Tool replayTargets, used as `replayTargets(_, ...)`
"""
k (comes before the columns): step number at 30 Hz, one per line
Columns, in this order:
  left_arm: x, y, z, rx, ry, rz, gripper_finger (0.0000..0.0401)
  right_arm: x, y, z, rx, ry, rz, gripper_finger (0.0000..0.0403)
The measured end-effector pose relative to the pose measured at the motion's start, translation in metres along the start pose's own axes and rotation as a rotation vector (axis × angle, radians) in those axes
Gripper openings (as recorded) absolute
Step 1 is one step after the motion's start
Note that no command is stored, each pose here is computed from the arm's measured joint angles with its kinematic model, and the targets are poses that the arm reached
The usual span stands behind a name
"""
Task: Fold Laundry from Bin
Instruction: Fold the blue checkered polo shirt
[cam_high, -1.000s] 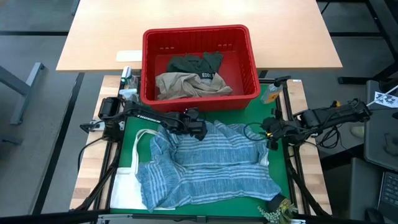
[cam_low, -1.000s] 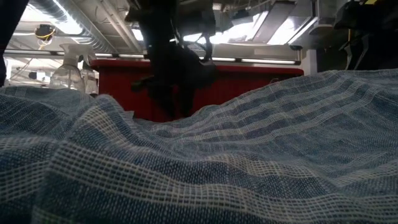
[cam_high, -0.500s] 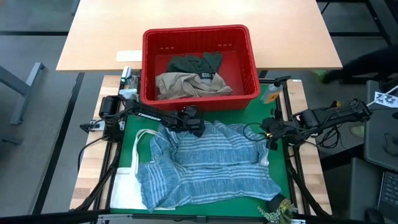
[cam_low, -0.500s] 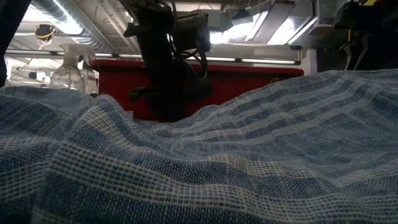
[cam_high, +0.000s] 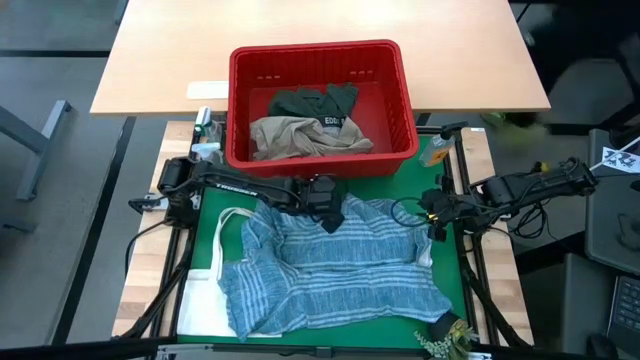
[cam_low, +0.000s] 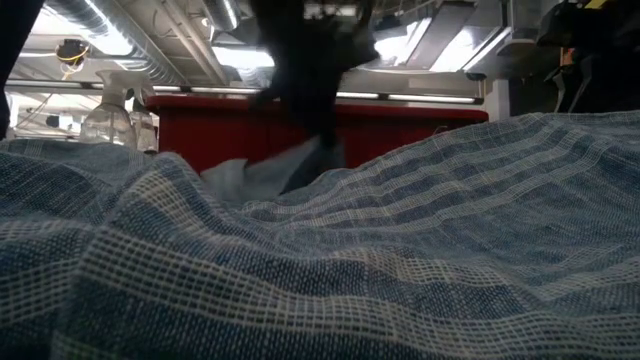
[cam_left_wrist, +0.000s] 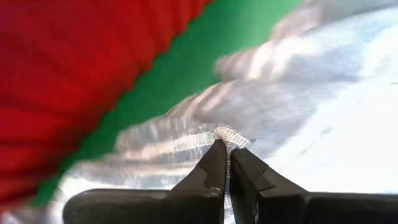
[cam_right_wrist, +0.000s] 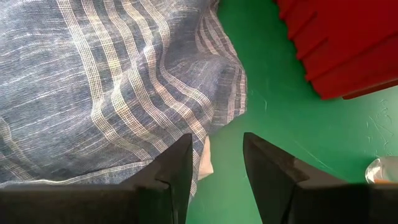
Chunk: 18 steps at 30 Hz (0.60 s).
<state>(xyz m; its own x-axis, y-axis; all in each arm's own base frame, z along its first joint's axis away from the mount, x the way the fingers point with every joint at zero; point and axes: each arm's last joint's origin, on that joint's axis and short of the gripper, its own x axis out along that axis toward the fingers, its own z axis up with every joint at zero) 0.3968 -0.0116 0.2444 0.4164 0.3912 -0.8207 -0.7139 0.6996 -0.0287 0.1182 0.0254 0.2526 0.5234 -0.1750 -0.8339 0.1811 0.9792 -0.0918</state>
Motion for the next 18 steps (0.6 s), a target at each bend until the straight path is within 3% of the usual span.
replayTargets(10, -0.095, -0.022, 0.040, 0.164, -0.099, -0.099, 0.0001, -0.001, 0.003, 0.015, 0.036, -0.166, -0.017, 0.0143)
replayTargets(18, -0.142, -0.020, 0.039, 0.187, -0.162, -0.006, 0.0000, -0.006, 0.008, 0.033, 0.000, -0.346, 0.032, 0.0143)
